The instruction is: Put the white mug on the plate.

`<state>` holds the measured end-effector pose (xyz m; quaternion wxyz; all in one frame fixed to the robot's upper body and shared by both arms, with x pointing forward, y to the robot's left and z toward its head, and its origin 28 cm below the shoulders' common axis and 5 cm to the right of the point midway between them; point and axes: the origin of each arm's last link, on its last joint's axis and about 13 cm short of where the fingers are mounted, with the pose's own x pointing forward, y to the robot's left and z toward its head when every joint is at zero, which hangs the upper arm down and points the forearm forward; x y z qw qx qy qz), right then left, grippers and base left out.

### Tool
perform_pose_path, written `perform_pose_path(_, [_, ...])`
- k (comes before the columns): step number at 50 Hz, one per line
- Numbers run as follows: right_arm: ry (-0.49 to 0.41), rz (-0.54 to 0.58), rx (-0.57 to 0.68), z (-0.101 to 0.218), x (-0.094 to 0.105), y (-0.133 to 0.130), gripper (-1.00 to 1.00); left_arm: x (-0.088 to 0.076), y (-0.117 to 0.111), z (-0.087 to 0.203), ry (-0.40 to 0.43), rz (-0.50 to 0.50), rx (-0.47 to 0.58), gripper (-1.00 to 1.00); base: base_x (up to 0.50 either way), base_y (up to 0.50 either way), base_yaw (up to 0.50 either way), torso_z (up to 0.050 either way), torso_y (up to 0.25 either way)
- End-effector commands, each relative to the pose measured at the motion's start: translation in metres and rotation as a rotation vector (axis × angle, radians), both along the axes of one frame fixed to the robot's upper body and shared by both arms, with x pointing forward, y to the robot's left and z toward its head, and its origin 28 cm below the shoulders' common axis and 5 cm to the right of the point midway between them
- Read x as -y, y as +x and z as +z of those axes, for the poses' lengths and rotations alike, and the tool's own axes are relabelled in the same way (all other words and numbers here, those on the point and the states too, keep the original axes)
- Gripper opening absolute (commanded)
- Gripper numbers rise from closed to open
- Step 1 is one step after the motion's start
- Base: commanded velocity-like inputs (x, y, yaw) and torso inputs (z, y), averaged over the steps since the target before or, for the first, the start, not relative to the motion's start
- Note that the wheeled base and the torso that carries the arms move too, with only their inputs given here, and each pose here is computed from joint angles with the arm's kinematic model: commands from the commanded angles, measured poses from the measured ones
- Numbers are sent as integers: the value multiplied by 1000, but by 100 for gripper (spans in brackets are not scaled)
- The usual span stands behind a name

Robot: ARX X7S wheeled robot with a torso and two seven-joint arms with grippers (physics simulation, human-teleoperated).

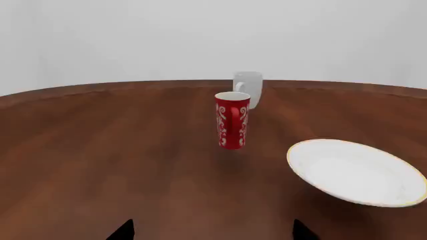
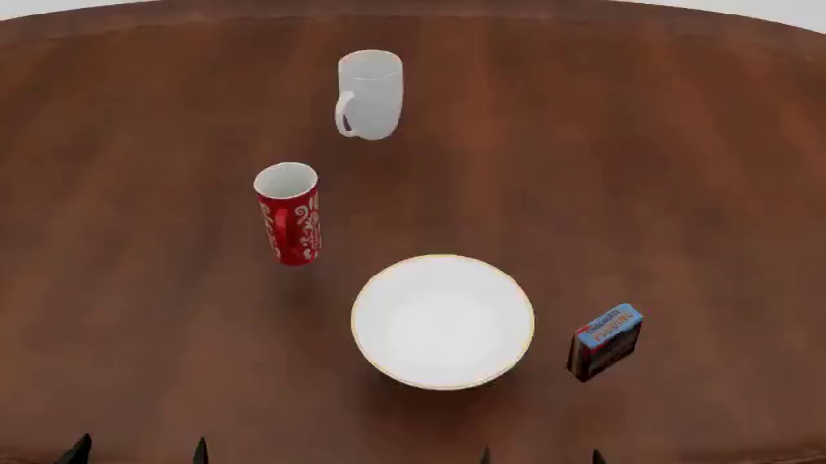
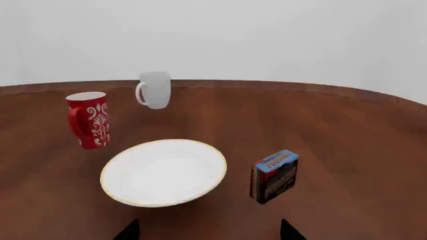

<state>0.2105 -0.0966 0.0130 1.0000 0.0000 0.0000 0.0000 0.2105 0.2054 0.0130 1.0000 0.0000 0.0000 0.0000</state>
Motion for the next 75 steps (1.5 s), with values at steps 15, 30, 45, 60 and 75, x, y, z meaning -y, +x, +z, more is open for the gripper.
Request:
perform_pose_path(15, [-56, -25, 29, -4, -3, -8, 100, -4, -1, -2, 8, 22, 57, 100, 0, 0, 0, 0, 0])
perform_pose_path(30, [-74, -44, 30, 1, 1, -23, 100, 1, -37, -1, -29, 6, 57, 100, 0, 0, 0, 16, 0])
perform_pose_path(45, [-85, -58, 21, -1, 1, -23, 100, 2, -34, 1, -31, -14, 38, 100, 0, 0, 0, 50, 0])
perform_pose_path(60, [-91, -63, 13, -3, 0, -20, 100, -2, -20, 0, -30, -9, 36, 100, 0, 0, 0, 50, 0])
perform_pose_path(75, [-129, -61, 56, 17, 5, -21, 100, -11, -18, 18, -16, -1, 43, 100, 0, 0, 0, 37, 0])
